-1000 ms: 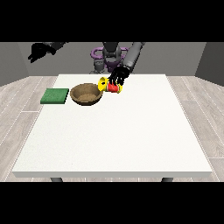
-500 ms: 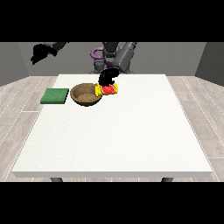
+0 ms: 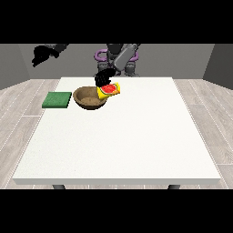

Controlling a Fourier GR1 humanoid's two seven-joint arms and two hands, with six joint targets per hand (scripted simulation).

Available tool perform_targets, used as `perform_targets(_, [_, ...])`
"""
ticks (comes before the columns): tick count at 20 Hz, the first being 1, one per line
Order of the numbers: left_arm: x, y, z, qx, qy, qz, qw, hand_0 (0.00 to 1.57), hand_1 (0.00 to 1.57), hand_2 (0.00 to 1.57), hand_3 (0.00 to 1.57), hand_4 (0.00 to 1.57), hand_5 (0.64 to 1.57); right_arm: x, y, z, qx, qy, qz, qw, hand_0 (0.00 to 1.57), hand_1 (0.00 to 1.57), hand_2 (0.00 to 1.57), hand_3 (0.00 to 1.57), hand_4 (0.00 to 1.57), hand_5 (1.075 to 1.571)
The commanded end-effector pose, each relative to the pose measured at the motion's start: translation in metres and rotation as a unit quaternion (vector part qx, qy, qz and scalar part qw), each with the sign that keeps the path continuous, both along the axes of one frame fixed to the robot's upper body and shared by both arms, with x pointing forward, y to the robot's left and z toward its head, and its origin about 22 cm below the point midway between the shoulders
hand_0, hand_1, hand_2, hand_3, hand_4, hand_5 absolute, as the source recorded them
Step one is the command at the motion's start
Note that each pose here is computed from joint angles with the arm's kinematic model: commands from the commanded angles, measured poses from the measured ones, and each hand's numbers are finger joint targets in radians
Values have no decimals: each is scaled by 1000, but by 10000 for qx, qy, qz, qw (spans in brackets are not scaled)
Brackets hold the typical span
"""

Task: Pick the cup and pour the ball into the bowl, then pick the bowl and place it on the pad

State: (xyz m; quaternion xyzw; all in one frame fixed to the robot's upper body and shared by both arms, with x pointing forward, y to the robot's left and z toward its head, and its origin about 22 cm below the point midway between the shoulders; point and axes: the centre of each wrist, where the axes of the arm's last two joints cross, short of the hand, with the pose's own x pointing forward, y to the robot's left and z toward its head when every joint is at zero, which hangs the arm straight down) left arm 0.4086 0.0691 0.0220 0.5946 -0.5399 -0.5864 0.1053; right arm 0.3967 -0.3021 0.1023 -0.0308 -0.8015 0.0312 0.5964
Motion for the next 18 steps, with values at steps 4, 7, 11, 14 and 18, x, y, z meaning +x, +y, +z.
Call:
perform_targets(4, [-20,-35,6,348,-149,-26,9993,1530,1530,1571,1571,1473,1222,2,-6,-4,73,69,-31,9999,0,0,376,659,582,1565])
perform_targets(7, [-17,-46,25,419,9,-274,9987,1529,1529,1571,1571,1470,1220,-11,-31,-26,180,189,-278,9993,0,0,357,650,579,1564])
perform_targets(11, [-11,-40,37,126,-26,-546,9984,1534,1534,1571,1571,1509,1188,-14,-71,2,96,2,-603,9981,0,0,357,650,579,1564])
perform_targets(14, [-11,-52,66,-809,112,-697,9942,1493,1493,1571,1571,1505,1202,-26,-91,-15,85,248,-863,9959,0,0,338,598,576,1563])
perform_targets(18, [6,-26,105,-1773,120,-720,9814,1451,1451,1571,1571,1335,1389,-44,-87,-55,-7,496,-948,9943,0,0,365,635,562,1564])
